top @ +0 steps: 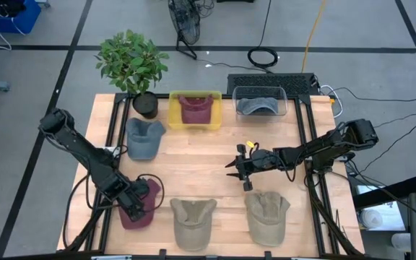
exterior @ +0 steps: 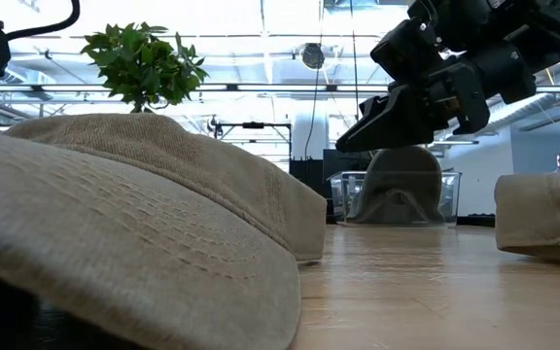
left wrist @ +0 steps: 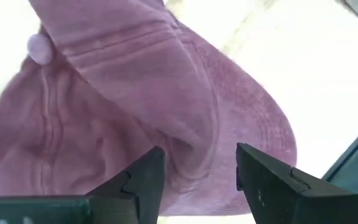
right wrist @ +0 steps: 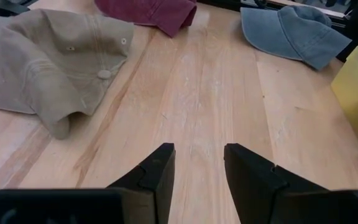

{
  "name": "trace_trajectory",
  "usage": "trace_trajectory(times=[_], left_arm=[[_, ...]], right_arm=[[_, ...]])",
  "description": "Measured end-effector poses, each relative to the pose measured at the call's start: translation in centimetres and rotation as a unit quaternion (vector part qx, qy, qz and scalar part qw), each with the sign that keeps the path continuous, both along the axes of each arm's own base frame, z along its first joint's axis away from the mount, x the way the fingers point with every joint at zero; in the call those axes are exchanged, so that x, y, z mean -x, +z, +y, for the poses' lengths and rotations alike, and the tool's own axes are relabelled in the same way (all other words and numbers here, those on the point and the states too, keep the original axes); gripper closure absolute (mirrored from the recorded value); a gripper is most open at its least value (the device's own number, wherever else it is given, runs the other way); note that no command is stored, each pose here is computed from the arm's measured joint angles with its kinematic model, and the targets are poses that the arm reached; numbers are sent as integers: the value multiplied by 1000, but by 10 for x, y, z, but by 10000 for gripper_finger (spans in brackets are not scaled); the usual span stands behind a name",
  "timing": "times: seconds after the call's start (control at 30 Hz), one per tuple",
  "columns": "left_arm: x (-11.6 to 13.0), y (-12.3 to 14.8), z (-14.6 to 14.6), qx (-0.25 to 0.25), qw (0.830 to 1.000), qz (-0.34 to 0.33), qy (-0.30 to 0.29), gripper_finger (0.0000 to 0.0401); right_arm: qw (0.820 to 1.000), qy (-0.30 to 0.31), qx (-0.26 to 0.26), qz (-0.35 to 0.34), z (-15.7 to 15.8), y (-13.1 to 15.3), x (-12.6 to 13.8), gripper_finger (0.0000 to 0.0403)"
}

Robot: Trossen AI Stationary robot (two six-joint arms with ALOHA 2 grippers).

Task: Pick & Place hat
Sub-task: Put the red cap into the yellow bin

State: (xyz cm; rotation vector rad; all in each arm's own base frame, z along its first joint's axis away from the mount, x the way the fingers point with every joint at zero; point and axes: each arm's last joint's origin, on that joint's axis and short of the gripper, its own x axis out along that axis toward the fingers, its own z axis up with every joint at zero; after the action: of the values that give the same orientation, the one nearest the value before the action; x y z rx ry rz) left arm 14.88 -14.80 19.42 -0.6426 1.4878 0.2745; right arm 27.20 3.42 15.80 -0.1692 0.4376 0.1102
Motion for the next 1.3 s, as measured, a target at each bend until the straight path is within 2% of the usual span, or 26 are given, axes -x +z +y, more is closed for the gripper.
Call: trace_trajectory(times=[0.23,0.33,0.7,0.8,1.0,1.17,1.3], left_arm=[[1,0,-1,-5,1000,-3,-4,205],[2,0,-2,-5,1000,-4,-7,222],[2,0,-2,-3,1000,-2,-14,364],[2,0,-2,-3,1000,-3,-20,393],[2,0,-2,-3,1000,-4,-25,382],[-1,0,1,17,999,10,-34,395],[-4,4,5,24,999,-1,-39,389]], right_arm=[[1000,0,1,4,0,-1,0,277],[1000,0,1,4,0,-1,0,277],[1000,1,2,4,0,-1,0,277],[1000,1,2,4,0,-1,0,277],[1000,1,2,4,0,-1,0,277],[1000,0,2,4,0,-1,0,277],[1000,-1,1,4,0,-1,0,277]])
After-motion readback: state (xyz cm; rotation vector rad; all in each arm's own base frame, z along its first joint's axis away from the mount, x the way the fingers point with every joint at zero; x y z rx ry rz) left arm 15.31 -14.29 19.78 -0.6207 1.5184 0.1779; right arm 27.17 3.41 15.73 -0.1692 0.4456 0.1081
